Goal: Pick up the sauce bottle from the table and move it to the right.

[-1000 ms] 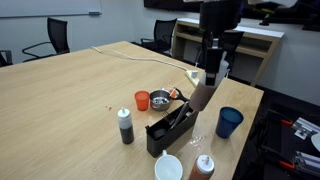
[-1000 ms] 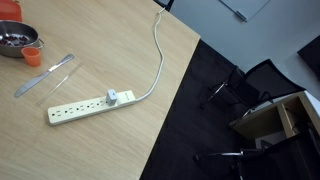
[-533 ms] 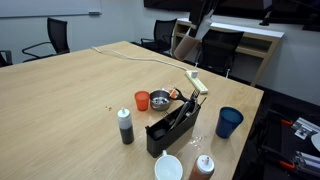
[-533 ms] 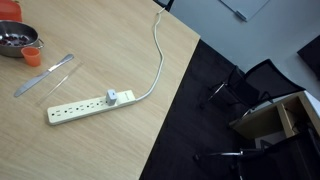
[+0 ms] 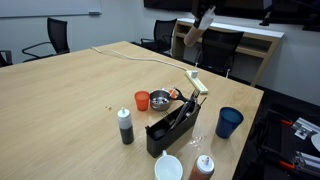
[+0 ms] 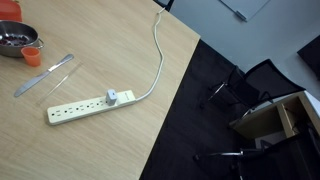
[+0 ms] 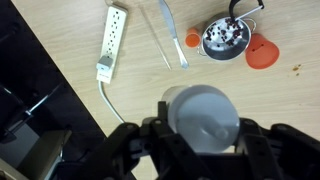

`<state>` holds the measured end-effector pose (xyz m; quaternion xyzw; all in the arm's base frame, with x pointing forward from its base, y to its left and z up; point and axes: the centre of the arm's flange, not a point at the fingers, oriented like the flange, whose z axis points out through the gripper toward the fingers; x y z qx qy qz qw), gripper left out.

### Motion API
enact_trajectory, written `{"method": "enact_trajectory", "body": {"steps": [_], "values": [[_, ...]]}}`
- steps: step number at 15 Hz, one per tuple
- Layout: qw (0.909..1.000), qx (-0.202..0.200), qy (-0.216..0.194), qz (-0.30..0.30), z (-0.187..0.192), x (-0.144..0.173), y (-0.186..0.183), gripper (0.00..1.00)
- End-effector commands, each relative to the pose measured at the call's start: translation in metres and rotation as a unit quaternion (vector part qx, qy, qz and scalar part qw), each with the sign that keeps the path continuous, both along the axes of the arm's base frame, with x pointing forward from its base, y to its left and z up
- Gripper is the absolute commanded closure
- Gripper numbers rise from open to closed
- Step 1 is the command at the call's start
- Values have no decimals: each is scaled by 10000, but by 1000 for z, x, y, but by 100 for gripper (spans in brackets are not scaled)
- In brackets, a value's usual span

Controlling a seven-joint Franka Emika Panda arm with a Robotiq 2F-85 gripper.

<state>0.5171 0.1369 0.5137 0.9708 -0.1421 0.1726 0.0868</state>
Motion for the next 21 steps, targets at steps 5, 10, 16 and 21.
{"method": "enact_trajectory", "body": {"steps": [5,10,16,21], "values": [[9914,444,41,-1230,-68,9,-58,73],[9837,849,477,-1510,-127,8,-63,73],[9701,1253,1085,-1775,-186,-17,-54,73],[9665,1310,1257,-1812,-211,-23,-41,73]]}}
